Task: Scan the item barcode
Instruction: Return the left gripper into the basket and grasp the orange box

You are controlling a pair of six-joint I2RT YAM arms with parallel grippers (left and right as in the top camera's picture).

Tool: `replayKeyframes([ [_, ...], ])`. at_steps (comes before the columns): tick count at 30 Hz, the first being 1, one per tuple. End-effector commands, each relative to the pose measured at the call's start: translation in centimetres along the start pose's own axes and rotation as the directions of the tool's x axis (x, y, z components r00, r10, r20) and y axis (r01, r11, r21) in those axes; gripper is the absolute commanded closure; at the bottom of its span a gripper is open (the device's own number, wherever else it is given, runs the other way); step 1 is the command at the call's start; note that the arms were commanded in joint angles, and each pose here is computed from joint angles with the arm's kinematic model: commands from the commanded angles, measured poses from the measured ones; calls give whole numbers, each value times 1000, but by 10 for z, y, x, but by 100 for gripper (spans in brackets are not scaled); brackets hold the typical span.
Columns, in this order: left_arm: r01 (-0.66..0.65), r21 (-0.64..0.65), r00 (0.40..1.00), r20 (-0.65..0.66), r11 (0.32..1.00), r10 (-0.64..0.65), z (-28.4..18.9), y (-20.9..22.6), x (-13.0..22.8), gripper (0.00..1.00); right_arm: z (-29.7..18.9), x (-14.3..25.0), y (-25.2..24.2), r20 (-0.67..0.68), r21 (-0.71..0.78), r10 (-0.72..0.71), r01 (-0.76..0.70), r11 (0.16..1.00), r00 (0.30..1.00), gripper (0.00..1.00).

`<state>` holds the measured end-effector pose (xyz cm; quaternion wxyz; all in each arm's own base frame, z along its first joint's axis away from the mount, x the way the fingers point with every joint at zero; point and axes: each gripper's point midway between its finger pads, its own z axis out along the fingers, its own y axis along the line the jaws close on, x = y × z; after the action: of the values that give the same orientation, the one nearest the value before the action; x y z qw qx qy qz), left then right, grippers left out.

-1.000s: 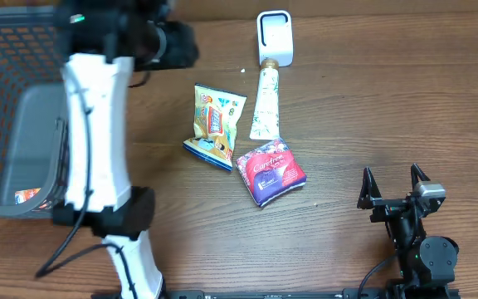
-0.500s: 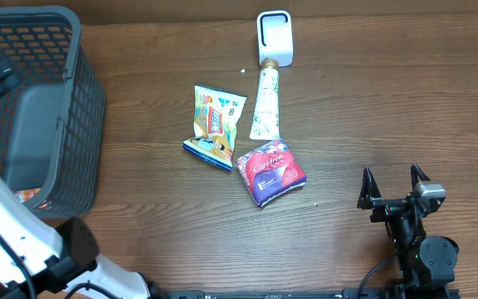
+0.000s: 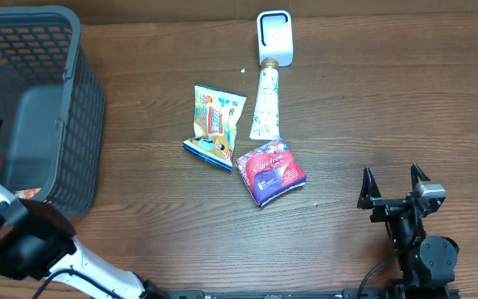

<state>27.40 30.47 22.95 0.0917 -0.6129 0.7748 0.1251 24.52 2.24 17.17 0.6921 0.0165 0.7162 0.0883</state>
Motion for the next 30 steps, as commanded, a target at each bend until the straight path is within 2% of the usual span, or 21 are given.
replayKeyframes([
  [1, 9, -77, 1000, -22, 997, -10, 40, -1, 0, 1, 0, 2, 2, 1, -12, 6, -6, 1000, 1000, 0],
  [5, -81, -25, 997, -22, 996, 81, 55, -16, -3, 0, 0, 2, 2, 1, -12, 6, -6, 1000, 1000, 0],
  [12, -98, 37, 990, -97, 995, 101, 63, -28, 14, 0, 0, 2, 2, 1, -12, 6, -6, 1000, 1000, 0],
  [22, -163, -39, 957, -252, 986, 148, 121, -18, 69, 0, 0, 2, 2, 1, -12, 6, -6, 1000, 1000, 0],
  [26, -169, -64, 956, -253, 984, 148, 139, -14, 76, 0, 0, 2, 2, 2, -12, 6, -6, 1000, 1000, 0],
  [30, -172, -140, 968, -206, 975, 141, 143, -3, 67, 0, 0, 2, 2, 1, -12, 6, -6, 1000, 1000, 0],
])
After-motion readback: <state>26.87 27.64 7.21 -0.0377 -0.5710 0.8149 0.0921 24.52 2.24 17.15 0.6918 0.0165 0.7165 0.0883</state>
